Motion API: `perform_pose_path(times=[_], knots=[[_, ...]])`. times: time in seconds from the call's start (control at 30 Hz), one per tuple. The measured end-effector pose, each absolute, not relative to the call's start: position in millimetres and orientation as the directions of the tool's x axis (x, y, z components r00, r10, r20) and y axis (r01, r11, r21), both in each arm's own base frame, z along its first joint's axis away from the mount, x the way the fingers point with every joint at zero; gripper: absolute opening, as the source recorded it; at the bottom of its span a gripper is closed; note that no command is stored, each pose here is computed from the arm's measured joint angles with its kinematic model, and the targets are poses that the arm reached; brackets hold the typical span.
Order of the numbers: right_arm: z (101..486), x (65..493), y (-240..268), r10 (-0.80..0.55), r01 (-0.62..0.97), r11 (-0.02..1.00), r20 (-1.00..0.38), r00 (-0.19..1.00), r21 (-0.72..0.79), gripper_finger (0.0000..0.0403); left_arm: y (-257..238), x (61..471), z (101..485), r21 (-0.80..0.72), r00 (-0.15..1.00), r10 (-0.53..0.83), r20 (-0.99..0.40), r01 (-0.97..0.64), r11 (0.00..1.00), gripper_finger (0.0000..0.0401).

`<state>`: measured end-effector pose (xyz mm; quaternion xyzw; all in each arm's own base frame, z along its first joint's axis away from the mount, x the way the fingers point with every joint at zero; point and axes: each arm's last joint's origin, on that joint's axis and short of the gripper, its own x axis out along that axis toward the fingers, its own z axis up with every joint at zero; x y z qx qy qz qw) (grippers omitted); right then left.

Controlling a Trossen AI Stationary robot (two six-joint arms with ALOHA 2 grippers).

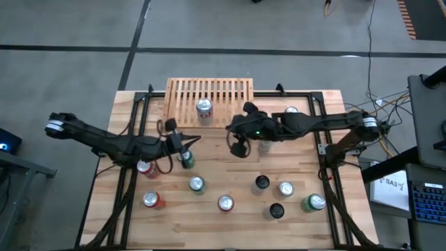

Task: Place canned beverage on shelf
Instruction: Put the middle white soda can on the shelf

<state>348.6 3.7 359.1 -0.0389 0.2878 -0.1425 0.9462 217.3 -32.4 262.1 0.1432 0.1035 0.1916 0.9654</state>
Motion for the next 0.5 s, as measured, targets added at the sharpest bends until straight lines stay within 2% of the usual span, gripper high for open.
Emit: perform_pose_path(times=[0.2, 0.37, 0.5], knots=[[354, 321, 3, -0.271, 0.186, 0.959, -0.511, 0.816, -0.211, 0.0009, -26, 247, 264, 0.258, 0.887, 0.415, -0.204, -0.36, 0.897, 0.0], [327, 305, 4, -0.225, 0.152, 0.969, -0.45, 0.864, -0.193, 0.0009, -13, 267, 268, 0.311, 0.829, 0.481, -0.286, -0.395, 0.865, 0.0], [324, 291, 3, -0.226, 0.173, 0.969, -0.347, 0.91, -0.177, 0.0009, 2, 275, 266, 0.361, 0.737, 0.547, -0.398, -0.422, 0.832, 0.0]])
